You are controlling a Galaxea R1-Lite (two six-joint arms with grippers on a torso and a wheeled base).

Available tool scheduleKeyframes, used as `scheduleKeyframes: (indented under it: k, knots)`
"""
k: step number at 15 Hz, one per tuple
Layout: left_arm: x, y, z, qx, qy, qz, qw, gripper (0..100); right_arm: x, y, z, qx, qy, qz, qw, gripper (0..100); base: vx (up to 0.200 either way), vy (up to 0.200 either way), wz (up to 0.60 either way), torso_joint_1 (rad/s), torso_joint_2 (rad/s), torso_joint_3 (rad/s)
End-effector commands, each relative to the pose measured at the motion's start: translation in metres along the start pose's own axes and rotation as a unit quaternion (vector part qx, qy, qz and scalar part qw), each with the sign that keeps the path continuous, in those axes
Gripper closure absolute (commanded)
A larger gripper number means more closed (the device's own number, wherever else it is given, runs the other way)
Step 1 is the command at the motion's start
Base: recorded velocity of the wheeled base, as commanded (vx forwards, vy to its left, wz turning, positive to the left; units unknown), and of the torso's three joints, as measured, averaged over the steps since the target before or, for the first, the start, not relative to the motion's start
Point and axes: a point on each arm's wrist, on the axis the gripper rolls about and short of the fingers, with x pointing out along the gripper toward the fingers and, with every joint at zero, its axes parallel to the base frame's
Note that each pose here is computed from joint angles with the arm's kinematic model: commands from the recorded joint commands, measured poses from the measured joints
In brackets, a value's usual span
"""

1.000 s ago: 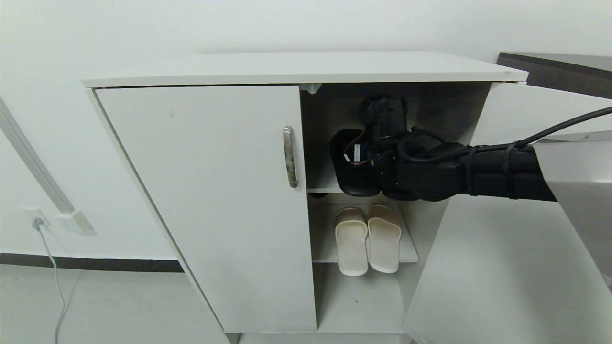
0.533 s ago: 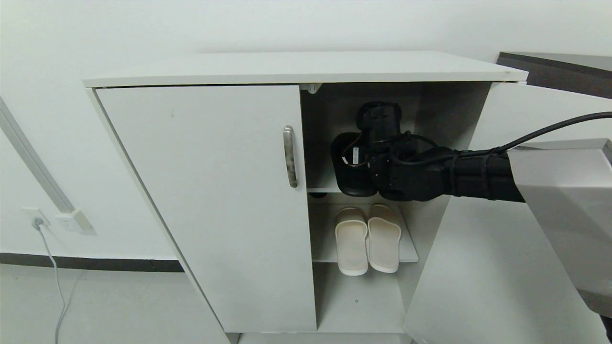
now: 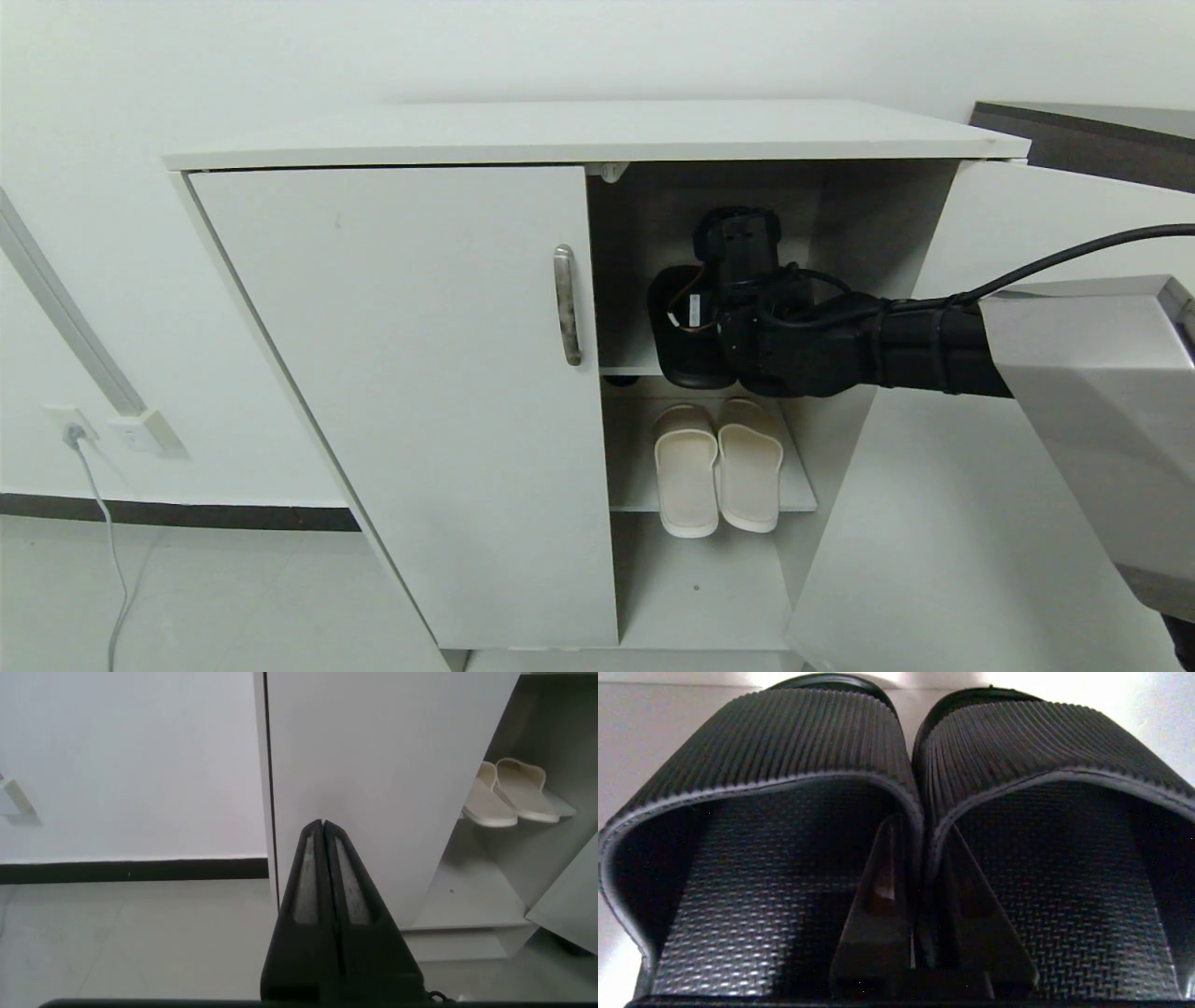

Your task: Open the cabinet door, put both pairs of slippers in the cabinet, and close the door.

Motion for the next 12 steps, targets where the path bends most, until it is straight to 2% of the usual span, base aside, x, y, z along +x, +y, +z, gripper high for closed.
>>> scheduleKeyframes:
  k: [1, 2, 12]
  knots:
    - [0.000, 0.000, 0.000, 0.000, 0.000, 0.001, 1.0000, 100, 0.000, 0.000, 0.000, -0.001, 0.001, 0.000, 1.000, 100, 0.000, 0.000, 0.00, 0.000, 0.00, 0.000]
    - [0.000, 0.000, 0.000, 0.000, 0.000, 0.000, 1.0000, 100, 0.000, 0.000, 0.000, -0.001, 0.001, 0.000, 1.000, 0, 0.000, 0.000, 0.00, 0.000, 0.00, 0.000]
    - [0.000, 0.000, 0.000, 0.000, 0.000, 0.001, 1.0000, 100, -0.032, -0.009, 0.005, -0.003, 0.017, 0.009, 1.000, 0, 0.000, 0.000, 0.00, 0.000, 0.00, 0.000]
